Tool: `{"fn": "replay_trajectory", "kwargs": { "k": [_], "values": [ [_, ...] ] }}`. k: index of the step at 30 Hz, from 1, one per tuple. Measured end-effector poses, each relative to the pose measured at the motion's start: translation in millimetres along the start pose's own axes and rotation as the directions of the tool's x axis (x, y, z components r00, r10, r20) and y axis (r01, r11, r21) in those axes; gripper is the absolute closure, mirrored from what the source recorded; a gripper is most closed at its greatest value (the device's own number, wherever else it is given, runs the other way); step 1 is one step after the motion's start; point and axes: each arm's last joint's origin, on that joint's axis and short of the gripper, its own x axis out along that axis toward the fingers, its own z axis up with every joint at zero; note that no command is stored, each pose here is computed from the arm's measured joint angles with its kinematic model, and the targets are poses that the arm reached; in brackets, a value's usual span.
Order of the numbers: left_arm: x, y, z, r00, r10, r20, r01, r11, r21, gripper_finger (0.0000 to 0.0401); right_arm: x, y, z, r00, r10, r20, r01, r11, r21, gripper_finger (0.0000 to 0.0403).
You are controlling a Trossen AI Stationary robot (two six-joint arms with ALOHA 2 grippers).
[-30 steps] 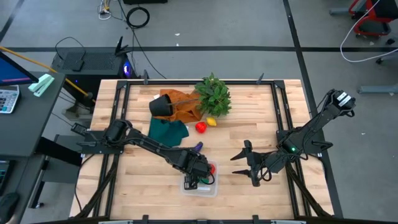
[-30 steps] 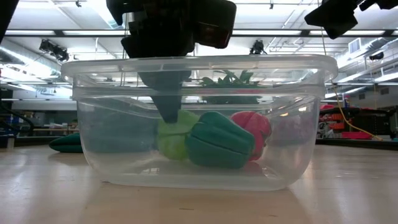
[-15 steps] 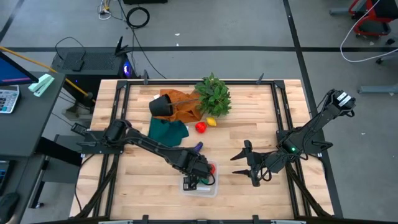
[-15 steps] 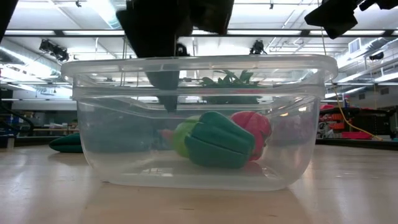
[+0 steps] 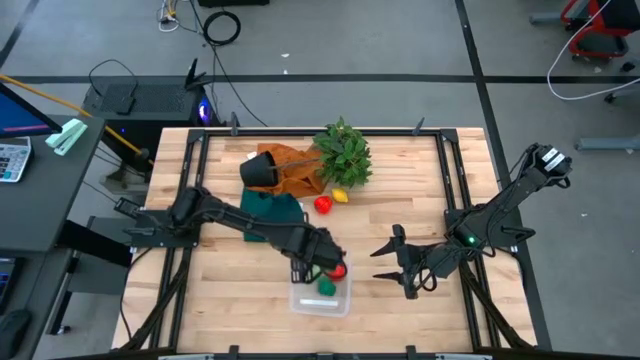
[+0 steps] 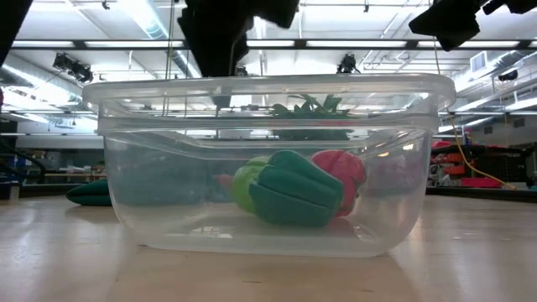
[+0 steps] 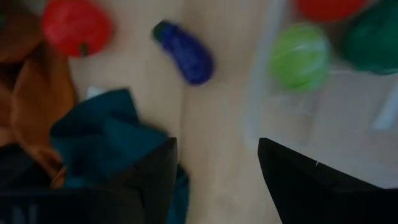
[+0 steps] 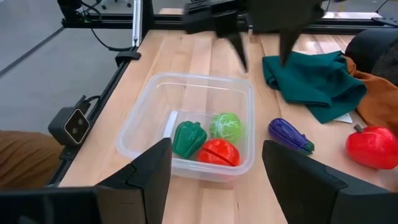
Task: Pick and placing Produce into tupperware
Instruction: Put the purple eggplant into the transparent bin
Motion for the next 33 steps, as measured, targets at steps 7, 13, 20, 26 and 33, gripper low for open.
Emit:
{"fn": "replay_trajectory", "kwargs": {
  "k": [7, 13, 20, 26, 33],
  "values": [
    [-5.8, 26.9, -3.5, 0.998, 0.043, -0.048, -0.044, 0.999, -0.023, 0.019, 7.1, -14.8, 3.4, 0.999, -0.051, -0.004, 0.051, 0.998, -0.022, 0.0191],
    [-22.0, 42.8, -12.2, 0.993, 0.11, -0.047, -0.111, 0.993, -0.033, 0.0209, 13.5, -30.1, 5.6, 0.997, -0.071, -0.024, 0.07, 0.997, -0.029, 0.0191],
    [-44.7, 57.2, -36.6, 0.976, 0.217, 0.019, -0.213, 0.971, -0.112, 0.0222, 15.8, -36.3, 6.5, 0.997, -0.078, -0.03, 0.076, 0.996, -0.038, 0.0191],
    [-34.9, 65.2, -79.1, 0.964, 0.156, 0.215, -0.108, 0.97, -0.22, 0.0238, 15.8, -36.3, 5.8, 0.996, -0.078, -0.036, 0.076, 0.996, -0.048, 0.0191],
    [-20.5, 71.0, -113.4, 0.801, 0.061, 0.595, 0.074, 0.977, -0.199, 0.0257, 19.3, -47.6, 8.3, 0.994, -0.103, -0.035, 0.102, 0.994, -0.035, 0.0191]
  ]
}}
